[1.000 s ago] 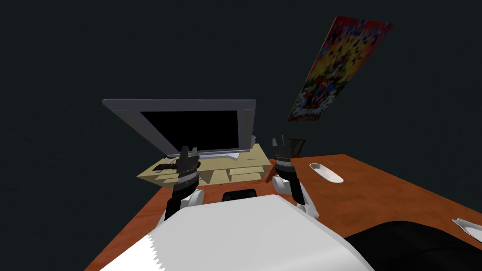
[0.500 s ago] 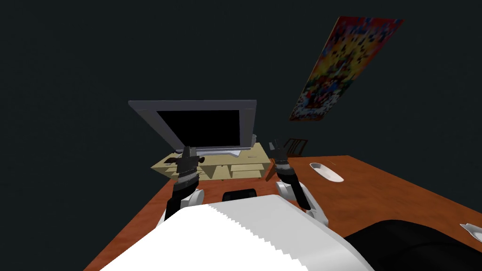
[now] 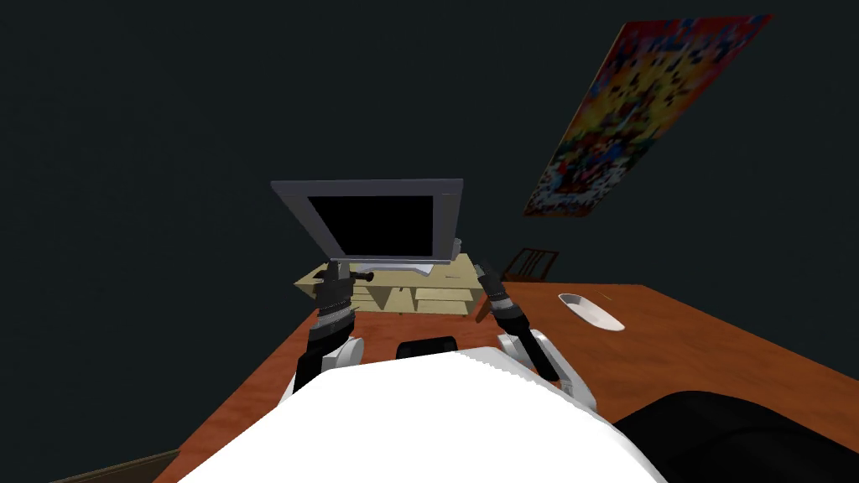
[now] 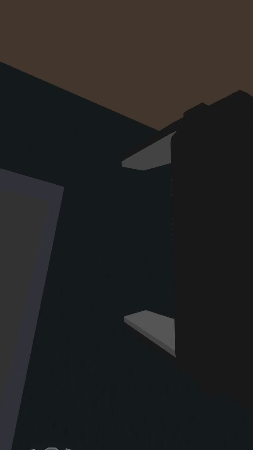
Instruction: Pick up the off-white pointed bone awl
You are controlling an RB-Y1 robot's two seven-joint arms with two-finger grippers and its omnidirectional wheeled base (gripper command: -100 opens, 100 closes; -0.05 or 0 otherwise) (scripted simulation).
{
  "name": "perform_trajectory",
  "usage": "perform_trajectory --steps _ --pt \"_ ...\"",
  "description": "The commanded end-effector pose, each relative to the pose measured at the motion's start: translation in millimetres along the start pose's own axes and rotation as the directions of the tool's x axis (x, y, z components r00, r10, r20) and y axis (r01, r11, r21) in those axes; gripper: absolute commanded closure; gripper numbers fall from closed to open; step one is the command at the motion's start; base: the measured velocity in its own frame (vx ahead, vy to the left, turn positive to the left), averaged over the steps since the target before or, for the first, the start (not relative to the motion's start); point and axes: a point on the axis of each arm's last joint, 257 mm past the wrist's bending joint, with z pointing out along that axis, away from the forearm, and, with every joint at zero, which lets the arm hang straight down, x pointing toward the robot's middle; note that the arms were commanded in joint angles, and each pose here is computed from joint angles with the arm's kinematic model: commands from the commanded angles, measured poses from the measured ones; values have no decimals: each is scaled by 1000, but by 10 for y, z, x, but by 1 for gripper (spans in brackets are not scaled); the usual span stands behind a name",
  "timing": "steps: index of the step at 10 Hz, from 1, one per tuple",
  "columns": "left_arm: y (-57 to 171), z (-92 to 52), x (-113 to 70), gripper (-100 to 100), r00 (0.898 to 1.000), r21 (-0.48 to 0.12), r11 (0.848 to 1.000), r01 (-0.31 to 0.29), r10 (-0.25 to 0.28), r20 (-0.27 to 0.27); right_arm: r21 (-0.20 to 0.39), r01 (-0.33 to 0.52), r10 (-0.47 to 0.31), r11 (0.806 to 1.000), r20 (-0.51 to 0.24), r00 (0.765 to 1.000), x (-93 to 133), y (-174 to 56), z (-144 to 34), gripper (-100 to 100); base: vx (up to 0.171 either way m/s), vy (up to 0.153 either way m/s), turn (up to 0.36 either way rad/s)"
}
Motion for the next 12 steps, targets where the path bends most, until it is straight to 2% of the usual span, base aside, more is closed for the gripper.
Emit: perform_trajectory --steps 1,2,3,5,6,7,8,10,11,12 --pt "0 0 0 0 1000 0 1000 0 0 0 60 32 -28 998 -66 997 131 -203 -116 -100 -64 5 166" --pt "0 0 0 0 1000 0 1000 0 0 0 112 56 -43 992 -113 993 238 -403 -240 -100 -88 23 297" --pt "0 0 1 0 1000 0 1000 0 0 0 112 63 -49 992 -126 991 245 -409 -246 -100 -66 10 87" --pt "0 0 0 0 1000 0 1000 0 0 0 205 128 -76 970 -241 968 463 -802 -556 -100 -54 13 259" --pt "0 0 0 0 1000 0 1000 0 0 0 212 136 -80 968 -253 964 462 -841 -583 -100 -29 7 136" --pt "0 0 0 0 1000 0 1000 0 0 0 246 176 -92 953 -318 944 568 -1008 -756 -100 -18 12 253" --pt "0 0 0 0 1000 0 1000 0 0 0 258 178 -90 950 -319 943 563 -1060 -790 -100 -8 3 111" --pt "0 0 0 0 1000 0 1000 0 0 0 330 256 -91 909 -442 892 741 -1437 -1234 -100 -1 14 314" --pt "0 0 0 0 1000 0 1000 0 0 0 336 270 -95 903 -454 886 735 -1485 -1280 -100 7 1 177" --pt "0 -1 -1 0 1000 0 1000 0 0 0 359 316 -93 878 -520 849 812 -1653 -1528 -100 14 5 241"
